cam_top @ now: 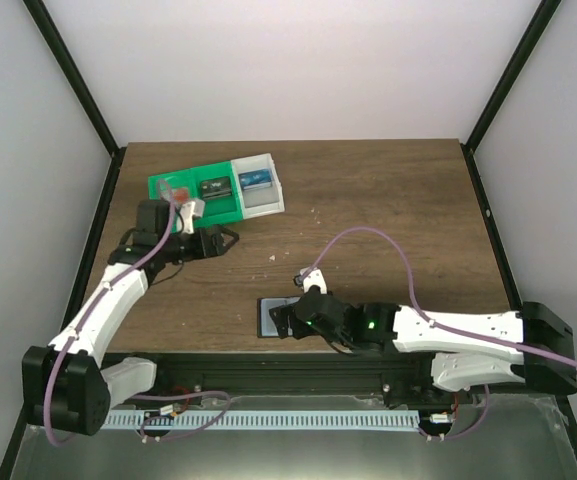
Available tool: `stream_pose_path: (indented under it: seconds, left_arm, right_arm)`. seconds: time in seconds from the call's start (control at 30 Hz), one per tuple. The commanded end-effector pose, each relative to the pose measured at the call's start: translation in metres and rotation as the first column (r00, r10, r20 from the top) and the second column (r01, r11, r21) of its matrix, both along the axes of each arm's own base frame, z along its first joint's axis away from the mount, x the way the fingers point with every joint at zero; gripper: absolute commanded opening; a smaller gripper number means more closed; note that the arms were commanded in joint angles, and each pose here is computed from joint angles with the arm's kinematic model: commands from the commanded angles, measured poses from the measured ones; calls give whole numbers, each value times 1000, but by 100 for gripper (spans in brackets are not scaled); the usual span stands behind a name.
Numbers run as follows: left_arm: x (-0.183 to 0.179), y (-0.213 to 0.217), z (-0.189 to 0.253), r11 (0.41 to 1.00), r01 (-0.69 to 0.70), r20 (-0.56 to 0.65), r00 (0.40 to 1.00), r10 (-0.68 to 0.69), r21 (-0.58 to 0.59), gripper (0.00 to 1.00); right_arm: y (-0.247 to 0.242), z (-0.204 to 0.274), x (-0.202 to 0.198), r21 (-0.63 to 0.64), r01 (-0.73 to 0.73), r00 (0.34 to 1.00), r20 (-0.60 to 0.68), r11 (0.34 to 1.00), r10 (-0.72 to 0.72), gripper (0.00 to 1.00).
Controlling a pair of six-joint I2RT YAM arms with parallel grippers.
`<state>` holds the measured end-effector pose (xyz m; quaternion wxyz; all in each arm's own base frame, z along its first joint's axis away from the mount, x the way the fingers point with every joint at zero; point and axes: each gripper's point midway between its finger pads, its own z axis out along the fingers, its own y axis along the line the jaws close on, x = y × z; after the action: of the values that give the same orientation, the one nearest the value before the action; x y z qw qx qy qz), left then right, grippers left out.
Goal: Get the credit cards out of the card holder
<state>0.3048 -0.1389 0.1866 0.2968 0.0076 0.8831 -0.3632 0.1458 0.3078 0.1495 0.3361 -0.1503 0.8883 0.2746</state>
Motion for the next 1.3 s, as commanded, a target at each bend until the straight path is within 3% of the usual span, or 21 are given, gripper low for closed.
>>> stream_pose_path:
  seconds: [0.0,0.27,0.5,0.6,0.73,0.97,1.27]
  left_arm:
    - [-17,-31,9,996,75,49,996,-72,-51,100]
    - [-41,-54,6,992,104,89,991,-97,-68,100]
    - [-36,-28,16,998,-53,157,986,57,-29,100]
    - [-36,-13,14,986,-160,126,978,165,-52,100]
    - [-54,-27,13,986,-46,138,988,68,-158,96]
    - [-82,-46,-34,976,77,-14,997,-82,-205,78]
    - [-101,-56,-76,963,77,-143,983,-117,-260,60]
  right_arm:
    - [5,14,11,9,58,998,-11,998,-58,100]
    - [0,15,15,34,40,999,0,999,-40,99]
    - [-8,18,19,88,62,998,-3,994,-62,95]
    - [-8,14,18,90,61,998,-20,994,-60,94]
    - [-6,4,16,80,54,997,-53,995,-50,91]
    - [-1,-21,16,51,43,993,-113,998,-37,78]
    - [16,-53,18,-11,28,982,-185,1000,-29,41]
